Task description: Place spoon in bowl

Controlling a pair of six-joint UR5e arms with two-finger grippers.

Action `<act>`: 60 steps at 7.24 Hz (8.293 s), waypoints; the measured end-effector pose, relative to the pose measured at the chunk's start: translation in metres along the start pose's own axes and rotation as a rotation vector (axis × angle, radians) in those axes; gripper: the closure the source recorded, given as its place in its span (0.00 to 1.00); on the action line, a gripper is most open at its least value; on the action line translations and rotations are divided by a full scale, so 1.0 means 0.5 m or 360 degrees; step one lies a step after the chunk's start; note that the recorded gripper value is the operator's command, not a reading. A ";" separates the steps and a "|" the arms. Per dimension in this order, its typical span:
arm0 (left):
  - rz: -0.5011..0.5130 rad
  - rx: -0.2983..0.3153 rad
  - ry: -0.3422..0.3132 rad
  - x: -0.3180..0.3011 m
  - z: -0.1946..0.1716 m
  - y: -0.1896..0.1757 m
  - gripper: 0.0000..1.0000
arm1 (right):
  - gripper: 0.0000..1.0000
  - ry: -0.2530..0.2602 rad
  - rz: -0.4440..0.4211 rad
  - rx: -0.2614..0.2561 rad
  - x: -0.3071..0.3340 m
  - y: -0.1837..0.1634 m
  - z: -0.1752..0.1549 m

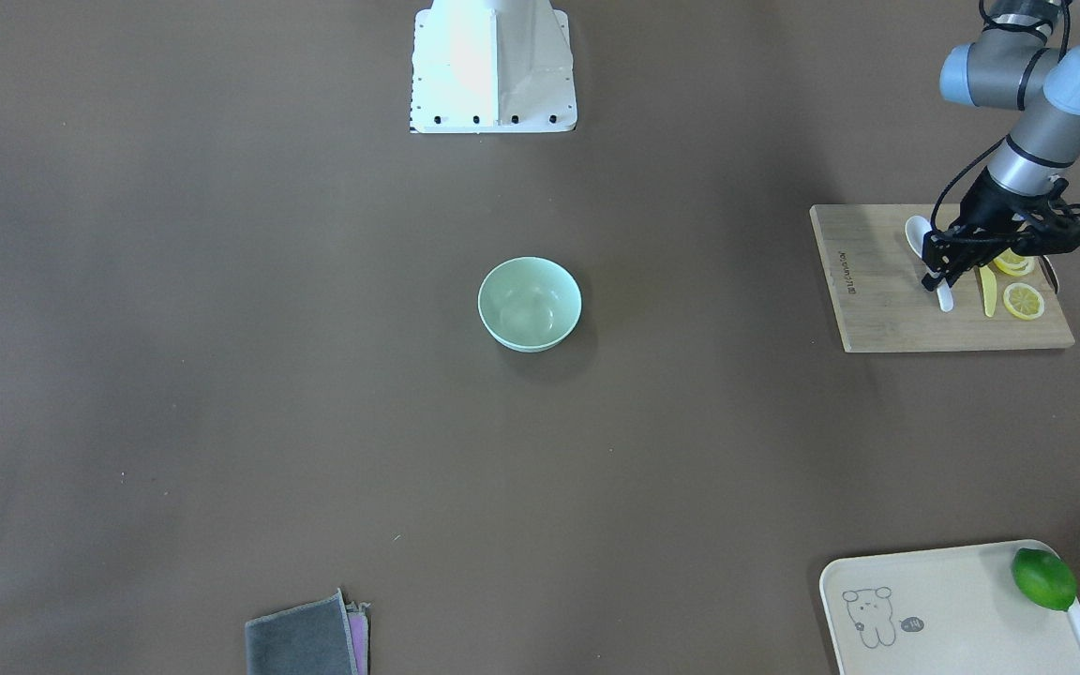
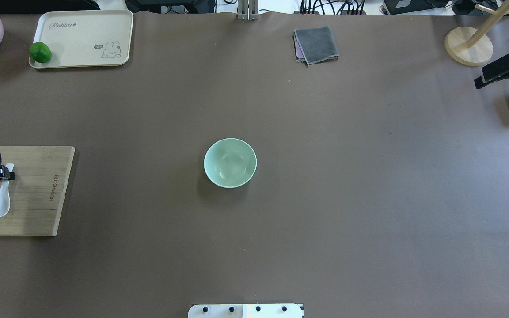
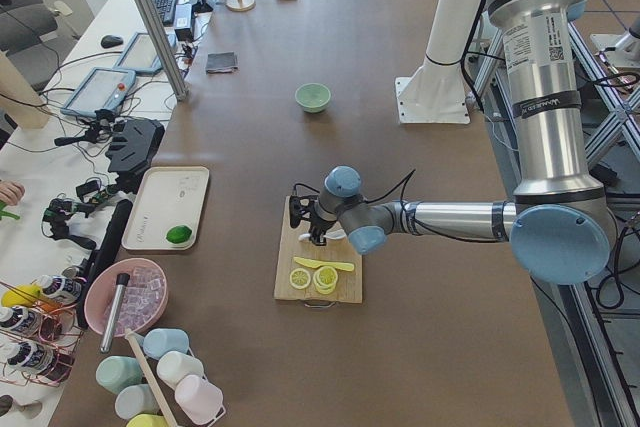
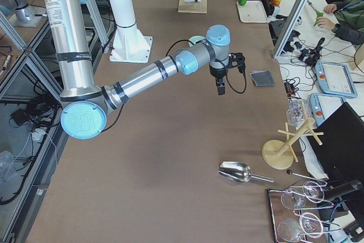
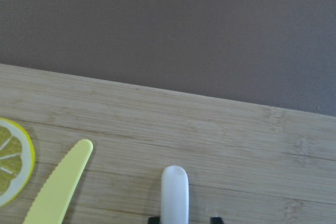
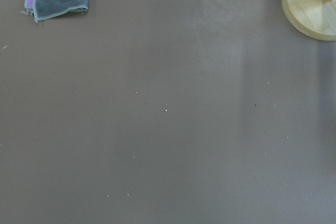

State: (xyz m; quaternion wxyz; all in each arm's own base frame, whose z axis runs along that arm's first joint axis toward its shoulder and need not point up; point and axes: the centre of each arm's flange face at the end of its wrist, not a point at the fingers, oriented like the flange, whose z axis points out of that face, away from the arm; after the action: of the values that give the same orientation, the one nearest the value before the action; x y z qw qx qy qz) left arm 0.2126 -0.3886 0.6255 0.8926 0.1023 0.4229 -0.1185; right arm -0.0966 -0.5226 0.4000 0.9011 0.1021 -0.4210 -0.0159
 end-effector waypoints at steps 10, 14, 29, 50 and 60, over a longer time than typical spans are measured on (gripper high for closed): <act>-0.0728 0.0126 0.0426 0.824 -0.044 -0.074 1.00 | 0.00 0.0035 0.0052 -0.0030 0.043 0.035 0.012; -0.0813 0.0198 0.0365 1.081 -0.010 0.024 0.02 | 0.00 0.0034 0.0054 -0.0030 0.044 0.036 0.011; 0.0556 -0.0528 -0.0225 0.043 -0.454 -0.360 0.01 | 0.00 0.0276 -0.0025 -0.0130 0.469 0.243 -0.148; 0.0238 -0.0242 -0.0036 -0.407 -0.463 -0.152 0.01 | 0.00 0.0122 -0.0054 -0.0184 0.644 0.359 0.013; 0.0250 -0.0230 -0.0083 -0.407 -0.468 -0.156 0.02 | 0.00 0.0122 -0.0054 -0.0184 0.644 0.359 0.013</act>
State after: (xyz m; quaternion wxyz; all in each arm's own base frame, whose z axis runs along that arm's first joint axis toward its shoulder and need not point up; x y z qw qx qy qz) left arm -0.1067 -0.3710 0.6322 0.9148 0.0674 0.3978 -0.0199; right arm 0.0959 -0.3850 0.6827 0.9206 0.0576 -0.3827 -0.0516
